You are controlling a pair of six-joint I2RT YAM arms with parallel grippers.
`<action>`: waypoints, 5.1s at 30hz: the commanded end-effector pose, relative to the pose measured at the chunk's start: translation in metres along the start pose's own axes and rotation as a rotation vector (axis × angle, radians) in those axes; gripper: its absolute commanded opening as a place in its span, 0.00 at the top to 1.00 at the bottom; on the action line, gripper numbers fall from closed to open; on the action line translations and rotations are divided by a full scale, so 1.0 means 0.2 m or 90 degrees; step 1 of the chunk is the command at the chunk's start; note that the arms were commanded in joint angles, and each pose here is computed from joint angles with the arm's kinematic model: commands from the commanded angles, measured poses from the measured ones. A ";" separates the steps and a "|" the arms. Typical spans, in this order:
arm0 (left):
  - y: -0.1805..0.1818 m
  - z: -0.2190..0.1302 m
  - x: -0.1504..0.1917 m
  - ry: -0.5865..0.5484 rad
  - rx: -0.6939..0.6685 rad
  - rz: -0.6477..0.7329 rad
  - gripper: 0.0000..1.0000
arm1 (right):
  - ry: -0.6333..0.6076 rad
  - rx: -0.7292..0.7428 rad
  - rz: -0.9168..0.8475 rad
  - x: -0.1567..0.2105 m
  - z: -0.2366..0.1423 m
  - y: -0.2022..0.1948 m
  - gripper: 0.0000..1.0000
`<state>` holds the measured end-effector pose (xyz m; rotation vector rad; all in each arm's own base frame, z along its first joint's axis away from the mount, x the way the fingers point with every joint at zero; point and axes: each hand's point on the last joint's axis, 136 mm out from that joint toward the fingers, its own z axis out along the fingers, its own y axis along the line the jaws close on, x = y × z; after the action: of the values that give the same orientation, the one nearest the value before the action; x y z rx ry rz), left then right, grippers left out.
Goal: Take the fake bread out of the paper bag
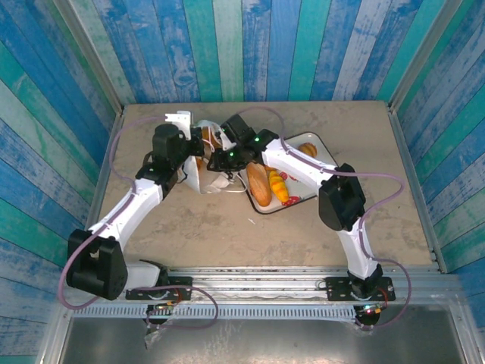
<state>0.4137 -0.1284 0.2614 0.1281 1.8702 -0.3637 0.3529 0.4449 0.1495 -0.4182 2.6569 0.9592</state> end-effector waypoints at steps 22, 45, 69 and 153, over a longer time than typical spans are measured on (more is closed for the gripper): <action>-0.15 0.04 -0.05 -0.008 0.107 -0.002 0.94 | 0.001 -0.103 -0.016 -0.11 0.23 0.15 0.58; 0.10 0.03 -0.03 -0.013 -0.076 -0.005 0.97 | -0.049 0.013 -0.071 0.01 -0.15 0.08 0.99; 0.15 0.06 -0.07 -0.010 -0.114 -0.023 0.97 | -0.032 0.108 -0.153 0.21 -0.51 0.01 0.99; 0.21 0.05 -0.17 -0.020 -0.154 -0.078 0.96 | 0.183 0.808 -0.008 0.71 -1.40 -1.23 0.99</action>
<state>0.4469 -0.0915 0.2712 -0.1404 1.9250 -0.2003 0.2725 0.0631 0.1600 -0.2254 2.8357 -0.8340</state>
